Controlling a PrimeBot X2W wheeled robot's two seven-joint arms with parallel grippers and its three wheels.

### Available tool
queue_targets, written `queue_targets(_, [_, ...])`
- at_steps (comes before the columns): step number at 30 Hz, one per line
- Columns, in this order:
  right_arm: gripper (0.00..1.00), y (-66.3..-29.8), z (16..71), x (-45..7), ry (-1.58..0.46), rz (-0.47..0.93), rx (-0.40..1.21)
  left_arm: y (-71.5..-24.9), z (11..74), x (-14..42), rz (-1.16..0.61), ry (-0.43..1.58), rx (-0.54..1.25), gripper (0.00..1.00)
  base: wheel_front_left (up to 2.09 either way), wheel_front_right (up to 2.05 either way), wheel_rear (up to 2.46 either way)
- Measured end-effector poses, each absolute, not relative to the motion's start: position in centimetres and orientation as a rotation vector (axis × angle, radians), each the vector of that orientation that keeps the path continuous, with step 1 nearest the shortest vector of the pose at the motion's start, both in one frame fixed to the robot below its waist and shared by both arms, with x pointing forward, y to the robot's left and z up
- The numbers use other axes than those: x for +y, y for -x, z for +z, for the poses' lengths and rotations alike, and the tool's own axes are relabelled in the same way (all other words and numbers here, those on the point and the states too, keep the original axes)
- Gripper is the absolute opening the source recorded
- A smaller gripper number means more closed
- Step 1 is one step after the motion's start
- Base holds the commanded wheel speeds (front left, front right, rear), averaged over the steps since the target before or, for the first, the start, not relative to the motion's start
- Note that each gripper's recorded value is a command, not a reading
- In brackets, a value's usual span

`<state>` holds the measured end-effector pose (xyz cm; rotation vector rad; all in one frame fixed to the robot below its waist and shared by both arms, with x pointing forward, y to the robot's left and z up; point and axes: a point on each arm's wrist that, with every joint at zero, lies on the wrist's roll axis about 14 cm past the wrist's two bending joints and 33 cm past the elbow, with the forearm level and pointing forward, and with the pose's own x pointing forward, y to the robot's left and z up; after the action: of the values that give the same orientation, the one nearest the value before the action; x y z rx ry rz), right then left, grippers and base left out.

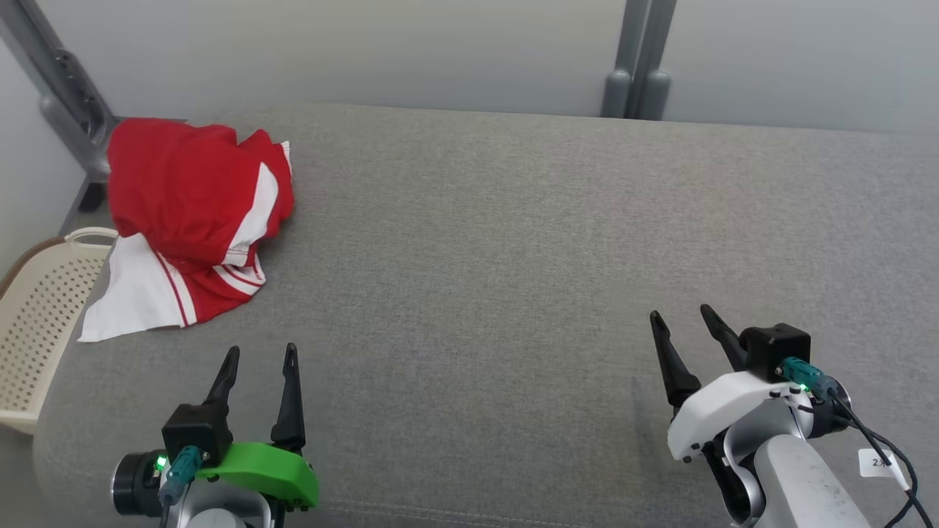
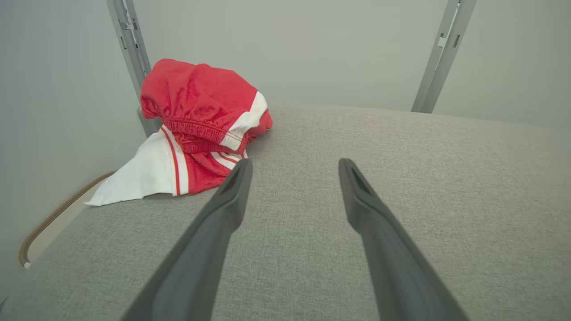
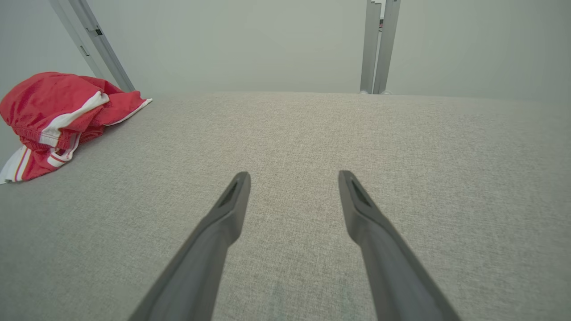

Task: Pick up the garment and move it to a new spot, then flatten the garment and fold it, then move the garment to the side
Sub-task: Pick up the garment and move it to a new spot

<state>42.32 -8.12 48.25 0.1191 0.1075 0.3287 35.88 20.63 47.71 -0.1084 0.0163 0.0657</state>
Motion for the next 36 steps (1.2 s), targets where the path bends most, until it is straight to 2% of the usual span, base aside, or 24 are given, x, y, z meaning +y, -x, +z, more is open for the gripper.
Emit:
queue_targets(12, [1.0, -42.6, 48.4, -0.7, -0.116, 0.524, 0.115, -31.2, 47.5, 26.5, 0.25, 0.098, 0.018, 1.0, 0.0, 0.0, 0.0])
queue_targets(22, [1.0, -42.4, 48.8, 3.9, -0.107, 0.646, 0.113, -28.3, 46.8, 28.9, 0.342, 0.114, 0.048, 1.0, 0.0, 0.0, 0.0])
queue_targets(29, [1.0, -41.9, 48.4, 5.7, -0.097, 0.699, 0.132, -31.5, 49.4, 30.4, 0.333, 0.151, 0.045, 1.0, 0.0, 0.0, 0.0])
queue_targets(36, [1.0, -42.1, 49.1, 6.6, -0.082, 0.737, 0.127, -37.3, 50.8, 30.5, 0.261, 0.172, 0.169, 1.0, 0.0, 0.0, 0.0])
